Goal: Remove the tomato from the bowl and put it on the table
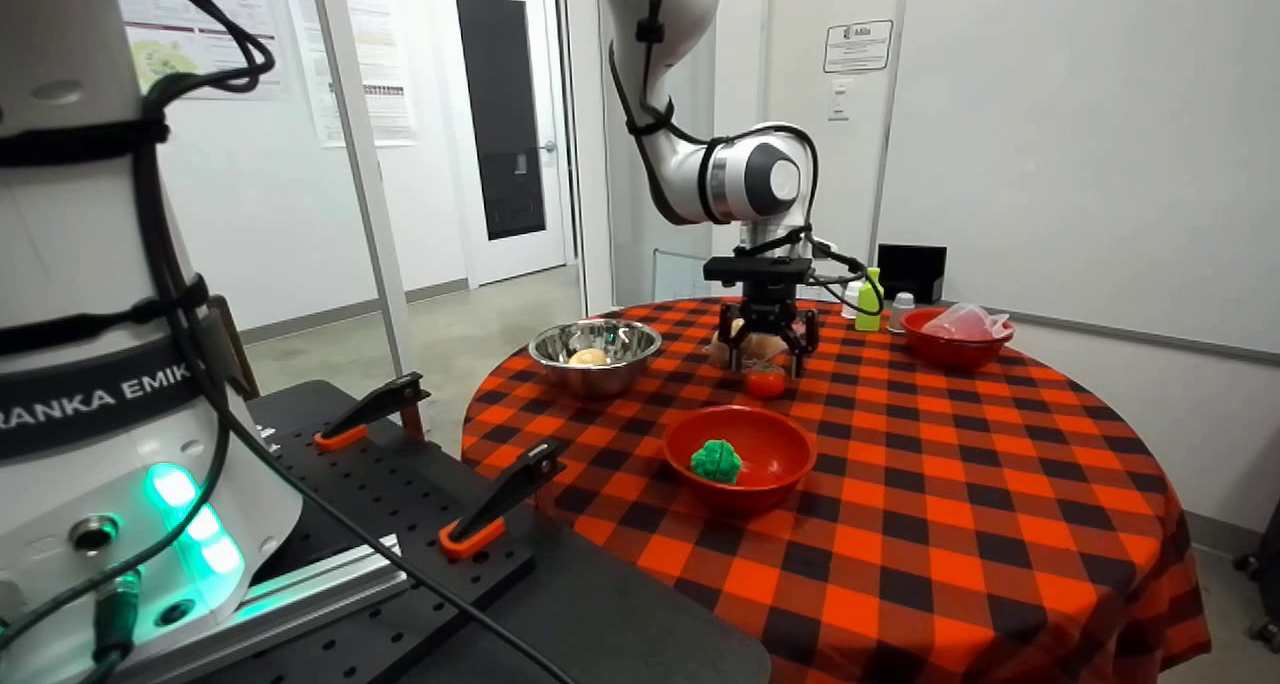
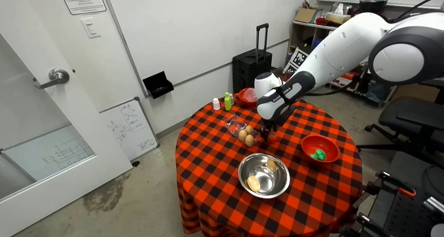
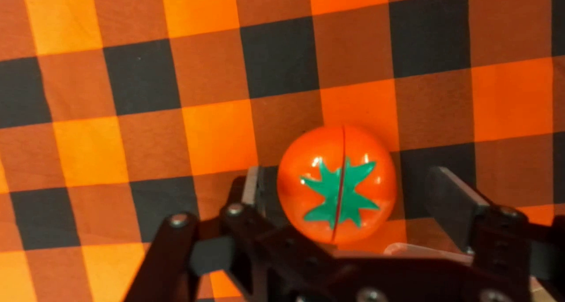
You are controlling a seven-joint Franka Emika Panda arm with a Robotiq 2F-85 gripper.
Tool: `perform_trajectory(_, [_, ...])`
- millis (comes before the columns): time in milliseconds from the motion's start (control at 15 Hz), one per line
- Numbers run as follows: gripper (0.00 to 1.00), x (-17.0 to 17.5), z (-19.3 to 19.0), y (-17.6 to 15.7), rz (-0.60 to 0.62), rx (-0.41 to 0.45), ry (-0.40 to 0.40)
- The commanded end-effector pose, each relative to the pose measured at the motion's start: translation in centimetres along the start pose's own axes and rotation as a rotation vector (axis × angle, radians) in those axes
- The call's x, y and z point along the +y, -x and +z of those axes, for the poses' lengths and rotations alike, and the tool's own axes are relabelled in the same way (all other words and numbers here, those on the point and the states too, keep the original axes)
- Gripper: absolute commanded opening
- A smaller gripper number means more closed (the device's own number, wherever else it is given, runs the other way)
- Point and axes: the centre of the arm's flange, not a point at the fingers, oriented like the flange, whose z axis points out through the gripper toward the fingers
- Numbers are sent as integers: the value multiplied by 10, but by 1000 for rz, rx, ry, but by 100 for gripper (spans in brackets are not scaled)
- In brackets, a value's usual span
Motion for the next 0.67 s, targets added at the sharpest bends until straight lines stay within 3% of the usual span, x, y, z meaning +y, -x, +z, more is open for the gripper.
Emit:
perform_trajectory(0, [100,3,1,-11,24,-6,-7])
perform_trajectory(600, [100,-6,-56,17,42,33,9])
